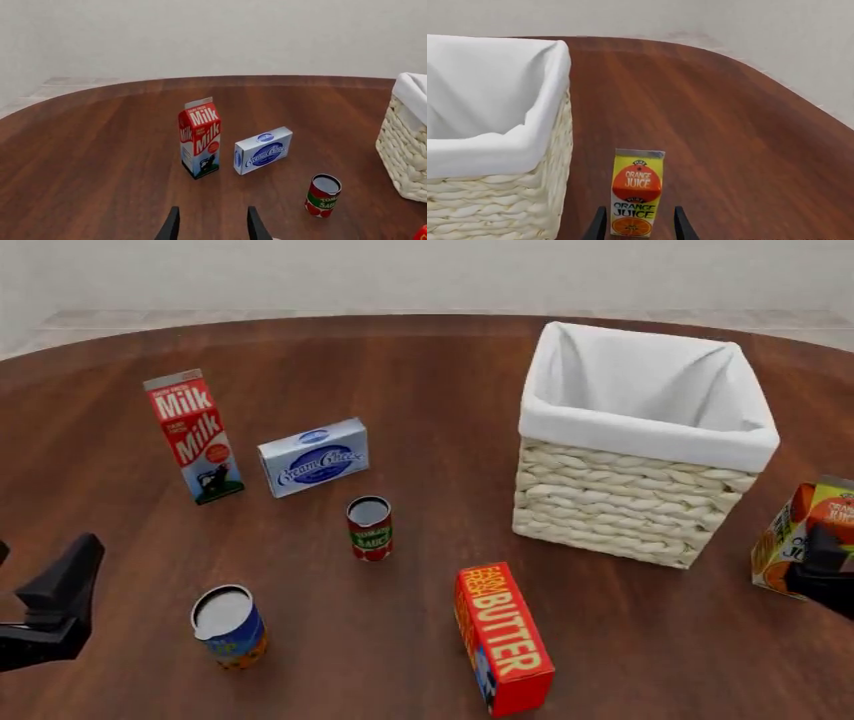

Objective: Pick up the orange juice, and put it in the basket.

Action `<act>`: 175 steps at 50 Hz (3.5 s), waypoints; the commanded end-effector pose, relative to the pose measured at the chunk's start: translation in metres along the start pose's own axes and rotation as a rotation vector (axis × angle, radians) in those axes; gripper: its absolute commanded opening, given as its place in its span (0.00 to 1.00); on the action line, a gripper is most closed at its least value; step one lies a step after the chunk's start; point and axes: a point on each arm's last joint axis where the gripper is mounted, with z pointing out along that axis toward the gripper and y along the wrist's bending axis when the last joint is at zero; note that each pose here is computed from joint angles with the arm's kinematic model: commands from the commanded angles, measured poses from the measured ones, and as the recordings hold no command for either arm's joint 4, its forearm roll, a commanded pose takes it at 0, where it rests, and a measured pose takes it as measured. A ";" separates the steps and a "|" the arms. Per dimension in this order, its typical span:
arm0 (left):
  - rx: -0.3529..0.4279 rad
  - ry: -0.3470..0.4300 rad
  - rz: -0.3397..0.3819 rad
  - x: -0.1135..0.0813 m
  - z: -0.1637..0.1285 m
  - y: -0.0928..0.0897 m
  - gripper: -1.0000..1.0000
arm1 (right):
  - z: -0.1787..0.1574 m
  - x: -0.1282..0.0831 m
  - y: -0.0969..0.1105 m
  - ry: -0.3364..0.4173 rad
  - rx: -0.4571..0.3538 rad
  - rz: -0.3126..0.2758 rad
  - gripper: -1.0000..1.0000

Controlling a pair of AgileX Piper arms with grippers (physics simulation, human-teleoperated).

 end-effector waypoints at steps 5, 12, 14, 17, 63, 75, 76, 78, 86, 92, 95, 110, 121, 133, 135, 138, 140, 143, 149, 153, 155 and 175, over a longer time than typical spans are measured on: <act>0.002 0.006 0.006 0.000 0.001 0.000 1.00 | 0.014 0.014 0.003 0.034 -0.011 0.017 1.00; 0.002 0.008 0.009 0.000 0.002 0.000 1.00 | 0.019 0.010 0.004 0.034 -0.019 0.018 1.00; 0.002 0.009 0.009 0.000 0.002 0.000 1.00 | 0.021 0.010 0.005 0.036 -0.027 0.016 1.00; 0.002 0.011 0.011 0.001 0.002 0.000 1.00 | 0.024 0.010 0.005 0.037 -0.024 0.011 1.00; 0.015 0.030 0.019 0.002 0.007 -0.001 1.00 | 0.068 0.025 0.003 0.086 -0.010 -0.014 1.00; 0.017 0.034 0.020 0.002 0.008 -0.001 1.00 | 0.074 0.030 0.001 0.097 -0.002 -0.002 1.00; 0.017 0.034 0.020 0.002 0.008 -0.001 1.00 | 0.074 0.029 0.001 0.095 0.000 -0.002 1.00; 0.016 0.034 0.020 0.002 0.008 -0.001 1.00 | 0.071 0.027 0.002 0.088 -0.007 0.010 1.00; 0.020 0.035 0.022 0.002 0.008 -0.002 1.00 | 0.065 0.021 0.000 0.066 0.002 0.004 0.00; 0.017 0.034 0.020 0.002 0.008 -0.001 1.00 | 0.059 0.006 -0.001 0.040 0.004 0.011 0.00; 0.020 0.034 0.022 0.002 0.007 -0.002 1.00 | 0.055 -0.002 0.001 0.027 -0.006 0.006 0.00; 0.021 0.030 0.016 0.002 0.005 -0.002 1.00 | 0.046 -0.047 0.008 -0.025 -0.055 0.005 0.00; 0.018 0.030 0.018 0.002 0.005 -0.002 1.00 | 0.045 -0.081 0.011 -0.050 -0.076 -0.015 0.00; 0.010 0.017 0.009 0.001 0.003 -0.001 1.00 | 0.027 -0.145 0.012 -0.112 -0.105 -0.063 0.00; 0.010 0.016 0.006 0.001 0.002 -0.001 1.00 | 0.023 -0.158 0.009 -0.131 -0.096 -0.075 0.00; 0.012 0.014 0.006 0.001 0.002 -0.001 1.00 | 0.019 -0.167 0.007 -0.142 -0.090 -0.071 0.00; 0.013 0.014 0.005 0.001 0.002 -0.001 1.00 | 0.015 -0.176 0.007 -0.155 -0.095 -0.079 0.00; 0.014 0.014 0.004 0.001 0.002 -0.001 1.00 | 0.015 -0.179 0.007 -0.160 -0.093 -0.073 0.00; 0.013 0.016 0.003 0.001 0.002 -0.001 1.00 | 0.016 -0.188 0.007 -0.170 -0.096 -0.071 0.00; 0.014 0.018 0.004 0.001 0.002 -0.001 1.00 | 0.015 -0.198 0.006 -0.184 -0.093 -0.069 0.00; 0.014 0.018 0.005 0.001 0.002 -0.001 1.00 | 0.012 -0.206 0.005 -0.194 -0.092 -0.072 0.00; 0.015 0.020 0.008 0.001 0.002 -0.001 1.00 | 0.007 -0.233 0.015 -0.228 -0.144 -0.085 0.00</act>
